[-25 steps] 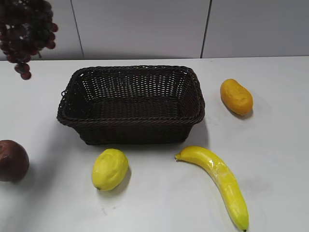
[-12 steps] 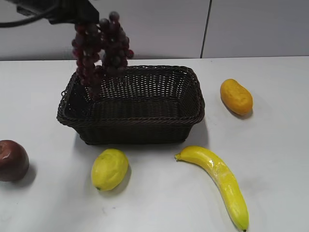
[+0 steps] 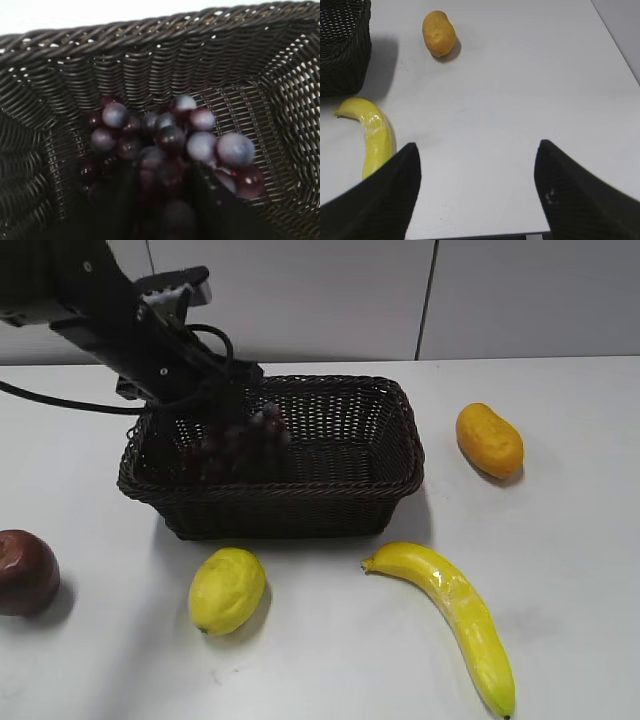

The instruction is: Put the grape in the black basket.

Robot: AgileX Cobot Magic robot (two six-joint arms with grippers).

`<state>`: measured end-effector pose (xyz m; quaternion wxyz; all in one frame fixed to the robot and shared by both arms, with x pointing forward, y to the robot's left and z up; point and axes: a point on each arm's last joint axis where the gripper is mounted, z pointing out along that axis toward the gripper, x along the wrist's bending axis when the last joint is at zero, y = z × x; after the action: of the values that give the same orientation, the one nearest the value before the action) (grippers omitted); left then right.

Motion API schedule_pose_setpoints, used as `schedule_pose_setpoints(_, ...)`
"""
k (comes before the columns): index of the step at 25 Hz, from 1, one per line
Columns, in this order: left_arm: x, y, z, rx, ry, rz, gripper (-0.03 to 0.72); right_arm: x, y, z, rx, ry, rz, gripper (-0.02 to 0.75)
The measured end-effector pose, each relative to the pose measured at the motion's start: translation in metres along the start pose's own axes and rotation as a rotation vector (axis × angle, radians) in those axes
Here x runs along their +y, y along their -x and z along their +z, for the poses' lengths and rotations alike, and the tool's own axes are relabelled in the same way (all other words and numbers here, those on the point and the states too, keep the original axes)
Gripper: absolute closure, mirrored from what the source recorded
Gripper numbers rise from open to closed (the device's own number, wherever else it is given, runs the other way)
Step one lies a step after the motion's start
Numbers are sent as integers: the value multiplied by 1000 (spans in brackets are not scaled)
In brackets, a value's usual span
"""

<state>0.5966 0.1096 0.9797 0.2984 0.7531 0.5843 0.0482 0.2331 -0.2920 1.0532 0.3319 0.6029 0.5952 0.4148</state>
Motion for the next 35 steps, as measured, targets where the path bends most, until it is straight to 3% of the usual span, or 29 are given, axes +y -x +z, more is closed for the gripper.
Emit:
schedule_pose_setpoints(2,0,0,1,0,-2,-1,135,0,0,0,0,0,0,200)
schedule_pose_setpoints(5,0,0,0,-1,4,-2,76,0,0,0,0,0,0,200)
schedule_pose_setpoints(12,10,10,-43,-13,73,45,76,0,0,0,0,0,0,200)
schedule_pose_setpoints(19,10,22,-154,54,211,233,127,0,0,0,0,0,0,200)
schedule_pose_setpoints(23,-6,18,-211,120,227,287,136,0,0,0,0,0,0,200)
schedule_pose_setpoints(29,-39,-1,-263,220,113,253,136,0,0,0,0,0,0,200)
schedule_pose_setpoints(35,-81,-25,-275,297,57,191,136,0,0,0,0,-1,0,200)
